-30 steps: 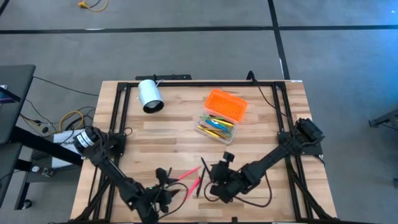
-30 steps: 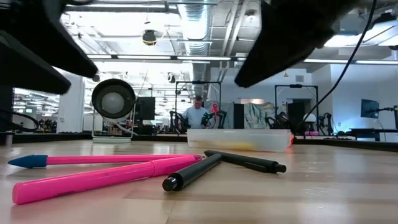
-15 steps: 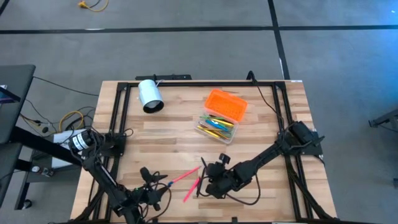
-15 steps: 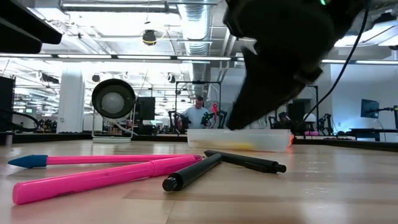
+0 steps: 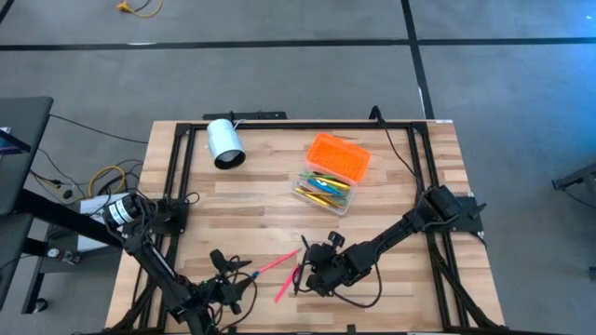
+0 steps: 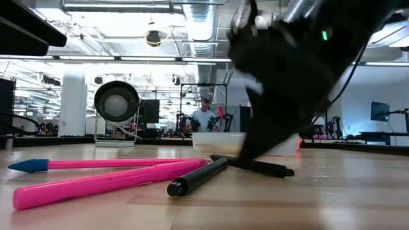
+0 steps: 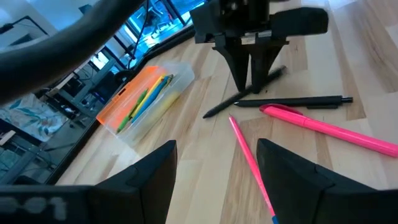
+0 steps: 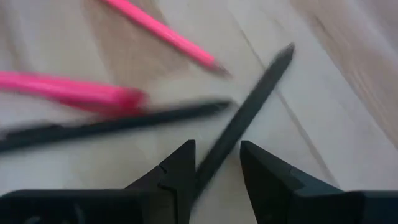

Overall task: Pick & place school supplies into a supply box
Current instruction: Put the right black pen into the supply box

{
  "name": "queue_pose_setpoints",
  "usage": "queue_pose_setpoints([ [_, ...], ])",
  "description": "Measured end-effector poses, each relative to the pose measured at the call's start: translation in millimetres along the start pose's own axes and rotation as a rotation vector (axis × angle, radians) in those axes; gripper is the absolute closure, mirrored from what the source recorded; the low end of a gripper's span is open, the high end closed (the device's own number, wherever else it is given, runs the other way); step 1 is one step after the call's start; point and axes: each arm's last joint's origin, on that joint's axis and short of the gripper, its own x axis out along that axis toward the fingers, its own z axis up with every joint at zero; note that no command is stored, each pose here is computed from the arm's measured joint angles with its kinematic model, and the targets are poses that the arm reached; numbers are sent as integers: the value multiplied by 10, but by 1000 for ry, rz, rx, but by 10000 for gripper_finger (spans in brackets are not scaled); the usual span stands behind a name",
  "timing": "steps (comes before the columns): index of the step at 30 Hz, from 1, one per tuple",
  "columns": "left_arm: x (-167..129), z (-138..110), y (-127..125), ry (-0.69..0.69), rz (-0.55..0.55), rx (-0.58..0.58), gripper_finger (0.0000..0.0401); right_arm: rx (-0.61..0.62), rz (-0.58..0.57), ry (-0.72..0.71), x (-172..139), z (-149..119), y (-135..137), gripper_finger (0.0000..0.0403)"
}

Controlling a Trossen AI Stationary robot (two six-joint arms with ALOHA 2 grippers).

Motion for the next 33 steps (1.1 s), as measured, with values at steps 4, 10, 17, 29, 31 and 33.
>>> queue_pose_setpoints([
  [4, 0, -1, -1, 0, 0, -5, 189, 29, -10, 13, 65, -9, -5, 282],
  [10, 0, -1, -1, 1, -1, -7, 188, 34, -16, 16, 79, -21, -6, 282],
  [17, 0, -1, -1, 1, -1, -15, 189, 69, -6, 56, 112, 4, -49, 285],
  [29, 0, -2, -2, 1, -1, -27, 189, 32, -18, 67, 118, -12, -63, 391],
  [31, 0, -2, -2, 1, -1, -28, 189, 31, -23, 68, 119, -16, -66, 382],
  [33, 0, -2, -2, 1, -1, -31, 189, 27, -32, 68, 118, -20, -72, 377],
])
